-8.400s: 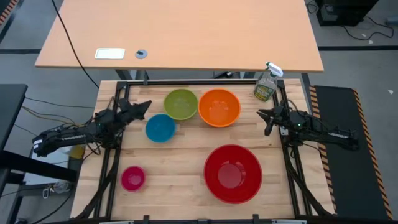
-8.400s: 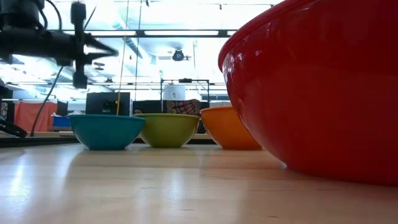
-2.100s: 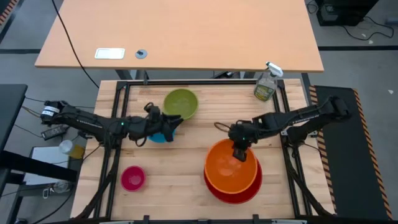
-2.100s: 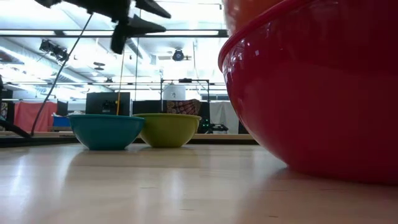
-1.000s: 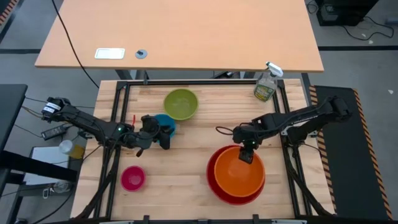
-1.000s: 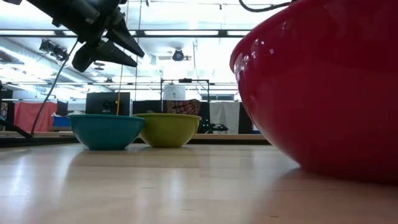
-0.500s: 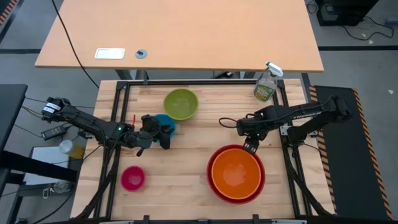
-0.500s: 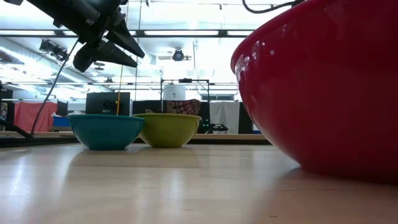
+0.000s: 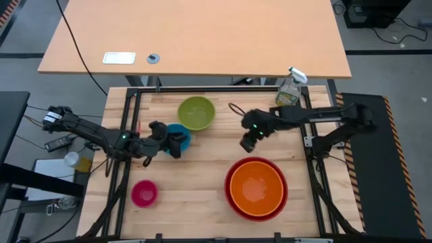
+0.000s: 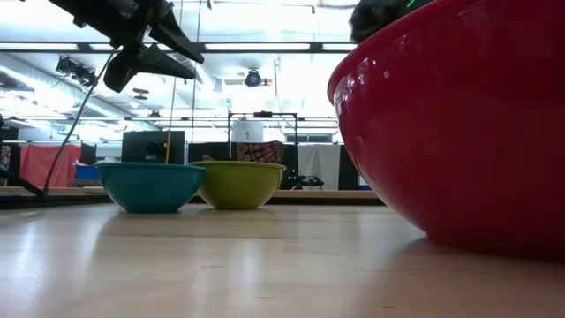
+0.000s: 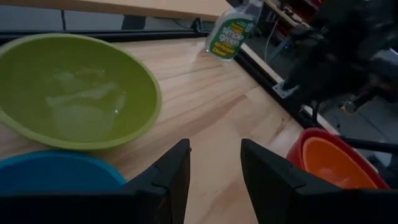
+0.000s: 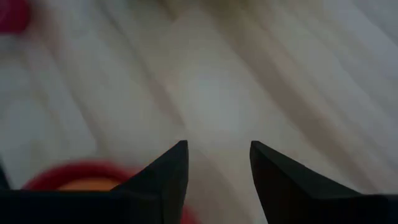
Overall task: Nest bowls inside each other
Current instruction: Stack the green bowl on top of the orange bowl
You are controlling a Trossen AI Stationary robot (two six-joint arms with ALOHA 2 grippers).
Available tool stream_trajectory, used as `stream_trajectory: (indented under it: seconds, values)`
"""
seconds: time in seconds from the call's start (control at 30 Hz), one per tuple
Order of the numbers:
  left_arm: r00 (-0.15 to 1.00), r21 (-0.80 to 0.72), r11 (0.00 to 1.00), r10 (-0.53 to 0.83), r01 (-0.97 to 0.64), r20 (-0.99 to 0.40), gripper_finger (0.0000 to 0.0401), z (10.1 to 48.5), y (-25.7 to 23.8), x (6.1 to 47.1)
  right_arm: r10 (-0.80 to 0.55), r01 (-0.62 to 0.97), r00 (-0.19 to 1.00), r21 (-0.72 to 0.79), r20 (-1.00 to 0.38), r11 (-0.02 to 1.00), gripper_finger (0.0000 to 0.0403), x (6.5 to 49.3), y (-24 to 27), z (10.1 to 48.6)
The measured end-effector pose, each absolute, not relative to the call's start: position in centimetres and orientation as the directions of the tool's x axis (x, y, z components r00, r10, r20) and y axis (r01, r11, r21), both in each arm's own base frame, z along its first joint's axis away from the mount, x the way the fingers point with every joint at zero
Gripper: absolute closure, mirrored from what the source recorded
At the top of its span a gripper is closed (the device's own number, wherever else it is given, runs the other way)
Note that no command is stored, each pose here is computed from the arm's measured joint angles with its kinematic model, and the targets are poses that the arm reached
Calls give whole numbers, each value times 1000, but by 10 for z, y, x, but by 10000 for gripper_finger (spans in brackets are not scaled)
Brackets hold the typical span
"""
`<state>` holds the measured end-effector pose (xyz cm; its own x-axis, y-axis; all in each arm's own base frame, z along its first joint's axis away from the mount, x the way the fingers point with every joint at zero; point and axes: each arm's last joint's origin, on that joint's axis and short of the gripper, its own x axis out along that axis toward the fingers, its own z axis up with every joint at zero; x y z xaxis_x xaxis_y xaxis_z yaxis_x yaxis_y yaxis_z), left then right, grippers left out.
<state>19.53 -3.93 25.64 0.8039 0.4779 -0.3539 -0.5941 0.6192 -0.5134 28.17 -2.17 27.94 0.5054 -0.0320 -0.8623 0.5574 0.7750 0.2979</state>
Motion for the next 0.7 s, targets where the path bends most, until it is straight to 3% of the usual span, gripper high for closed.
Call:
stream_trajectory:
  seconds: [0.4,0.7]
  values:
    - [785,-543,573,517,-614,-343,257,261,-27,192,-87,614,581,365,-809,700,236,338,-97,218]
    - [780,-551,559,523,-619,-345,257,261,-25,193,-235,671,582,297,-779,679,237,385,-138,220]
